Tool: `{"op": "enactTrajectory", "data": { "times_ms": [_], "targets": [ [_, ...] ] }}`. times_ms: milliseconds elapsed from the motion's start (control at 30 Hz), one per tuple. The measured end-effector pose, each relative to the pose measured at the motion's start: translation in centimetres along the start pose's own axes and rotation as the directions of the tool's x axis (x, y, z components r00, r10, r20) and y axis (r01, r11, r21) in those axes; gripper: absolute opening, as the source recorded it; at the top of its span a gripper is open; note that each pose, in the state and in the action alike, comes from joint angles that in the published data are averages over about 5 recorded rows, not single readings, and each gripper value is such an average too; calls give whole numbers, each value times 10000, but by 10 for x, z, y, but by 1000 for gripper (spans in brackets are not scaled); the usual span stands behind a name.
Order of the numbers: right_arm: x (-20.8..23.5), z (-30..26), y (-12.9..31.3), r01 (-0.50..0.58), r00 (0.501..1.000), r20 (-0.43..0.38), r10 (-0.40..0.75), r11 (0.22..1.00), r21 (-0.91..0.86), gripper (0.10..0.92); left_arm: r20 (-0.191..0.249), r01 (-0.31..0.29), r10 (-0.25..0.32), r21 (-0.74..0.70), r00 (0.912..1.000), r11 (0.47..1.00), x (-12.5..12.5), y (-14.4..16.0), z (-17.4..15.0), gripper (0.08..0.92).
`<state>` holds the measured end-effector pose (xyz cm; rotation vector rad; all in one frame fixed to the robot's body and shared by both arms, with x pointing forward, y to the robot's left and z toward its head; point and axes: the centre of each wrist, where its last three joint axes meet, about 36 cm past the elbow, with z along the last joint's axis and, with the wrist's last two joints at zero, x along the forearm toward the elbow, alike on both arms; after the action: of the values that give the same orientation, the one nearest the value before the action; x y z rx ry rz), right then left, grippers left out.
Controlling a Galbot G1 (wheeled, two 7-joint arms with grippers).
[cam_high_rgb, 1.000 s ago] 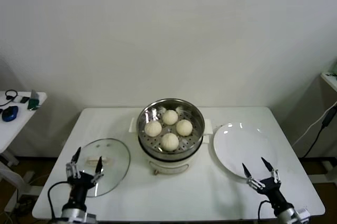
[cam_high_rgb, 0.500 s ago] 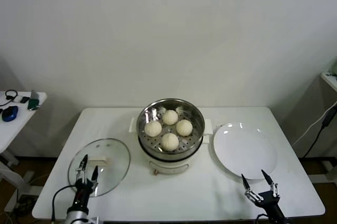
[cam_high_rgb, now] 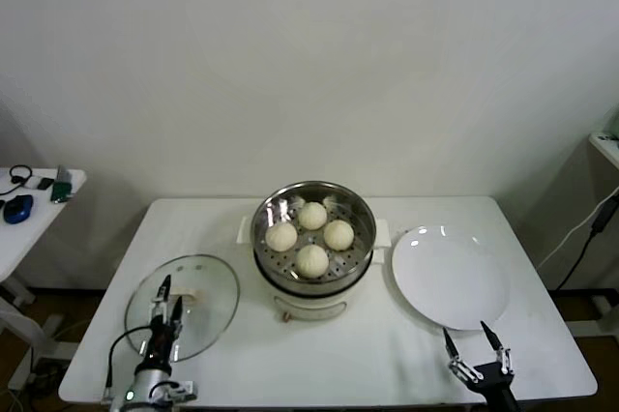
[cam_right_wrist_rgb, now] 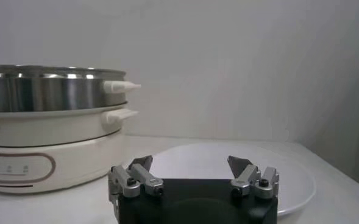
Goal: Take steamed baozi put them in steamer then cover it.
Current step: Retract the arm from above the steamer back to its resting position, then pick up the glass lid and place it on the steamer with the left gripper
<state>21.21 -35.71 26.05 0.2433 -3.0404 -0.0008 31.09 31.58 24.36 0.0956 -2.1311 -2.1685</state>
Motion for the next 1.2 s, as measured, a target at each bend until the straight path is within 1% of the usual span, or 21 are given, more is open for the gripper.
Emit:
{"op": "enactTrajectory", "data": {
  "times_ms": [67, 167, 267, 633, 900, 1000, 1200],
  "targets": [
    [1, 1, 1, -13, 10000, 7, 13, 10000, -5, 823, -52, 36, -37, -153, 10000, 9999, -7, 0, 1, 820],
    [3, 2, 3, -35, 10000, 27, 35, 10000, -19, 823, -157, 26, -32, -377, 9999, 9993, -15, -2, 3, 785],
    [3, 2, 4, -59, 10000, 40, 59, 10000, -33, 823, -267, -50, 35, -554, 9996, 9985, -19, -4, 5, 710],
    [0, 3, 7, -29, 10000, 31, 29, 10000, -26, 823, -497, -237, 194, -887, 9986, 9958, -25, -14, 2, 389],
    [-3, 1, 7, 4, 10000, 19, -4, 10000, 13, 823, -536, -312, 257, -1031, 9982, 9942, -29, -15, 4, 164],
    [-4, -1, 7, 24, 10000, 43, -24, 10000, 59, 823, -548, -322, 266, -1052, 9981, 9939, -29, -14, 3, 128],
    [-9, -7, 6, 1, 9999, 128, -3, 9999, 170, 822, -585, -227, 168, -1012, 9981, 9946, -28, 0, 0, 127]
  ]
}}
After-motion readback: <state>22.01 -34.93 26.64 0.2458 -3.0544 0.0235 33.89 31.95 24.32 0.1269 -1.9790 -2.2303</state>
